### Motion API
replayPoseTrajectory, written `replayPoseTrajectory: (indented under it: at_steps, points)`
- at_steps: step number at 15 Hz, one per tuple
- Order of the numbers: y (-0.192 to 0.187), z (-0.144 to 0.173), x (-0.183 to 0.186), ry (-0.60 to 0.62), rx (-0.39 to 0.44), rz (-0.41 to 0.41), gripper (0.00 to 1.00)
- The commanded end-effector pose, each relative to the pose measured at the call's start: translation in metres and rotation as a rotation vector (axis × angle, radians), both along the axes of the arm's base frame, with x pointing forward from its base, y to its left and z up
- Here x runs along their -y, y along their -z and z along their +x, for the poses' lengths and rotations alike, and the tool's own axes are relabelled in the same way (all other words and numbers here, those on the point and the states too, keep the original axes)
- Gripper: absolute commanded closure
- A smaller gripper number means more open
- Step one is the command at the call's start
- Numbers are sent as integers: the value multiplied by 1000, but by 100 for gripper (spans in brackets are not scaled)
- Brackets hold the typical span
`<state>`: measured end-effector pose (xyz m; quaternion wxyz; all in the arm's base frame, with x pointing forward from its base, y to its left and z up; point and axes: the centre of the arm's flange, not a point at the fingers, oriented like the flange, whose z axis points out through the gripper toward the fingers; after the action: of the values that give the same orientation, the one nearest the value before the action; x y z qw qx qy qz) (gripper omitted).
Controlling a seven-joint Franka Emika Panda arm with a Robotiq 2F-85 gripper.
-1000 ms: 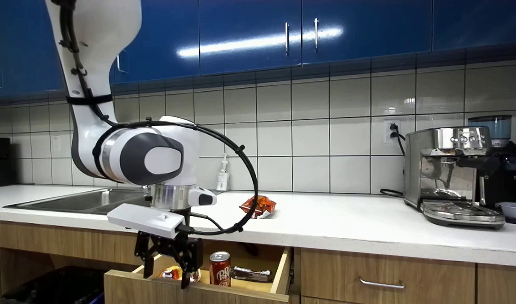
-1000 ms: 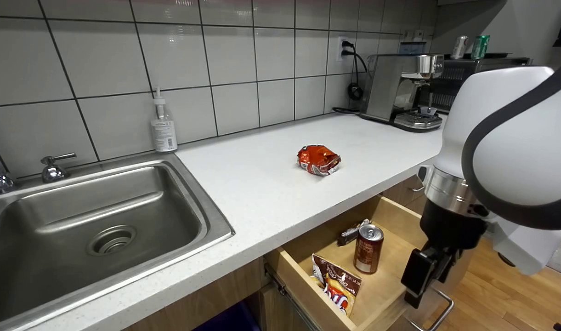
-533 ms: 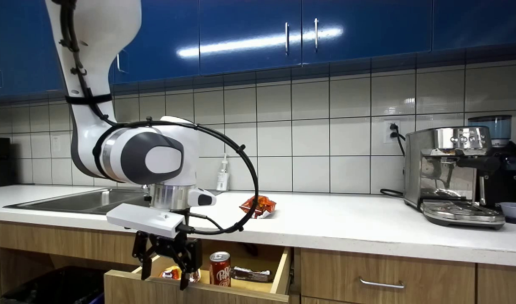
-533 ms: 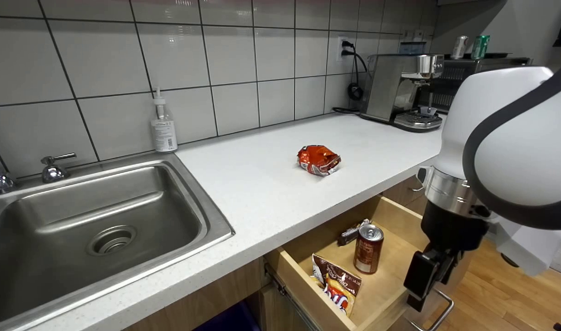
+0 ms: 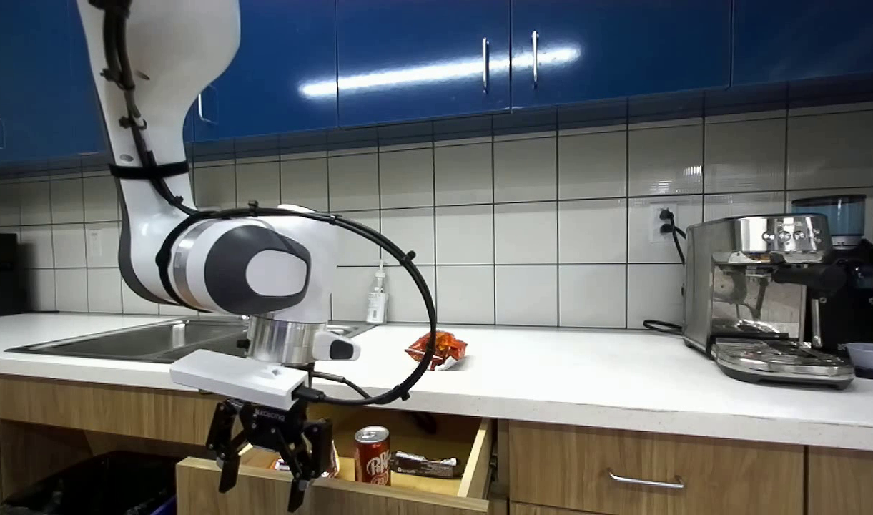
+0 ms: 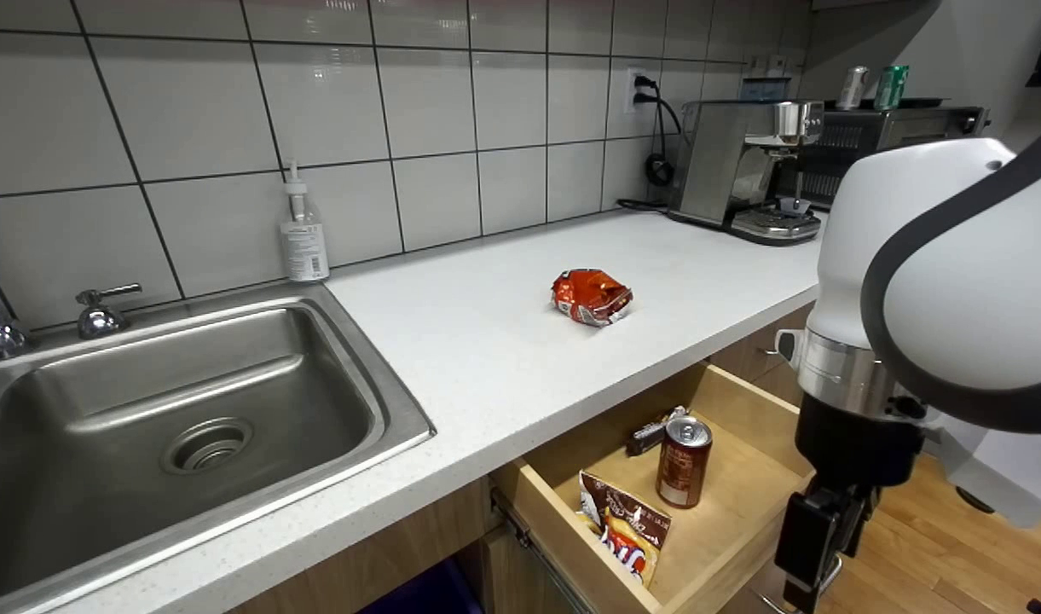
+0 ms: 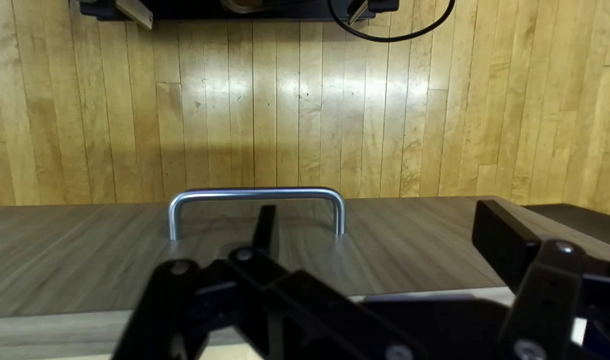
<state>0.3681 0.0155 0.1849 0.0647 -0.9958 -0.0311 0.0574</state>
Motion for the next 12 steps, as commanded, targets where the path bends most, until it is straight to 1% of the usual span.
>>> replayPoseTrajectory:
  at_steps: [1, 7, 12]
  points:
    - [-4, -22, 4, 6, -16, -22, 0]
    - [-1, -20, 4, 53, -2, -104, 0]
    - [4, -19, 0, 115, 21, -150, 0]
